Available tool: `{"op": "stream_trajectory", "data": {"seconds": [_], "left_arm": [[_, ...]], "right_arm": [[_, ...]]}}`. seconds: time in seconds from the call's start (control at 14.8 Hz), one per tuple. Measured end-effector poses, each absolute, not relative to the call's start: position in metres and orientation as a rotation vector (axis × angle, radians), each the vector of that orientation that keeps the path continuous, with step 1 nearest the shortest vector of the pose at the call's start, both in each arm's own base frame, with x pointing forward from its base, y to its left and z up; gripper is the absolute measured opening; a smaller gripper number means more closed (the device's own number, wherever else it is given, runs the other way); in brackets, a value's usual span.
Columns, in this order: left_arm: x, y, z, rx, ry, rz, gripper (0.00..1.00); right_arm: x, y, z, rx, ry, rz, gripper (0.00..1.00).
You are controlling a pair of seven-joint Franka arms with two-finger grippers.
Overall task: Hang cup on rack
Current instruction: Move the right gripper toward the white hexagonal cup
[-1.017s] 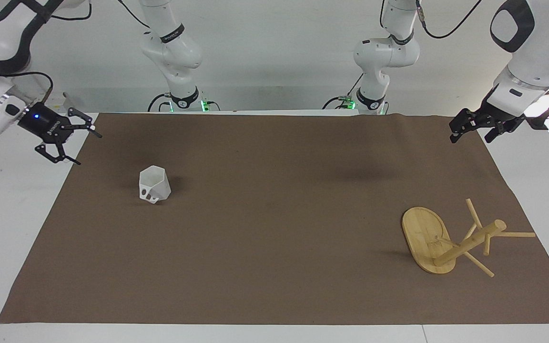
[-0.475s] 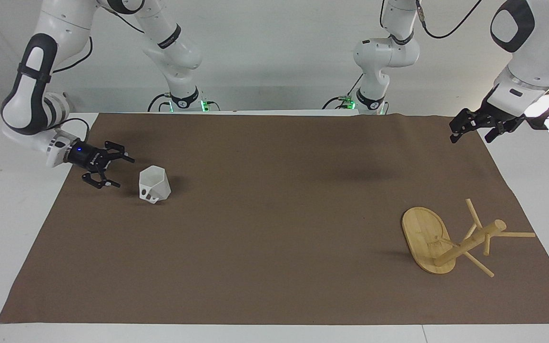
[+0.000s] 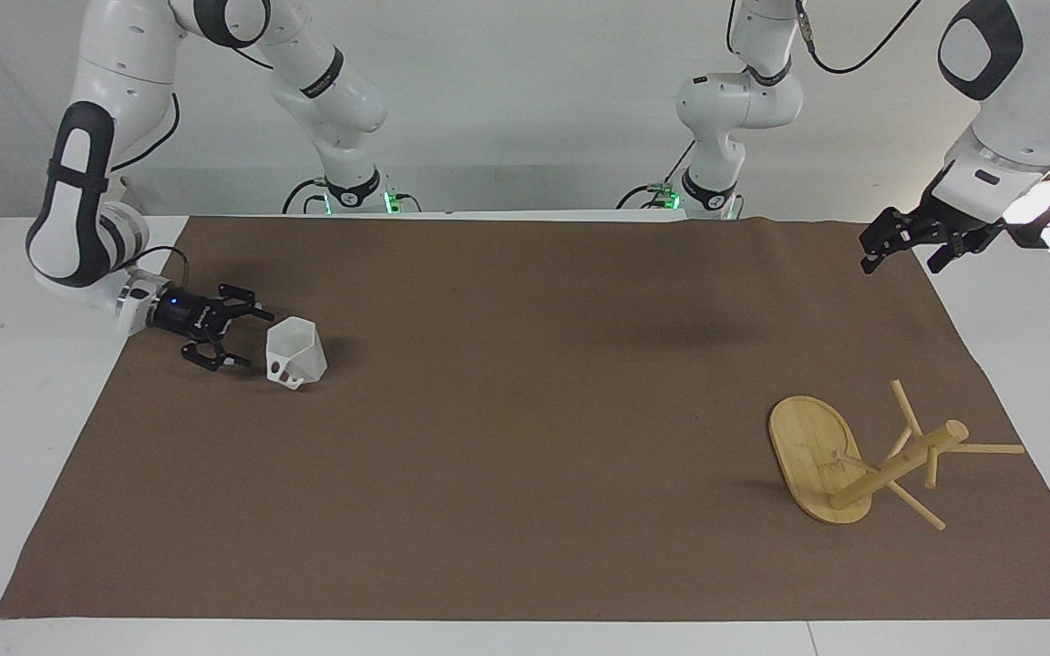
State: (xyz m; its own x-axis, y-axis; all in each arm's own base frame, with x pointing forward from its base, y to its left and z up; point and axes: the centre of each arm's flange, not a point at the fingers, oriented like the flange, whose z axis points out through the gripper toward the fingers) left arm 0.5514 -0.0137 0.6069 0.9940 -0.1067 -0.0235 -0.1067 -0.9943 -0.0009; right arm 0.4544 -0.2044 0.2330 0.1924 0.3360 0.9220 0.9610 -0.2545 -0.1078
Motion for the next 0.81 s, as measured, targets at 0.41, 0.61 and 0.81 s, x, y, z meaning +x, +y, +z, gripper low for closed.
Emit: {"op": "stream_trajectory", "data": {"seconds": [0.41, 0.61, 0.81], "left_arm": [[0.551, -0.014, 0.607, -3.135, 0.168, 0.037, 1.0], [0.551, -0.014, 0.607, -3.135, 0.168, 0.037, 1.0], [0.551, -0.013, 0.607, -3.132, 0.167, 0.037, 1.0]], "right_arm": [[0.462, -0.181, 0.227, -1.722, -1.246, -1.045, 1.0], [0.467, -0.172, 0.227, -1.719, -1.254, -1.046, 1.0], [0.474, -0.16, 0.227, -1.718, -1.269, -1.043, 1.0]]}}
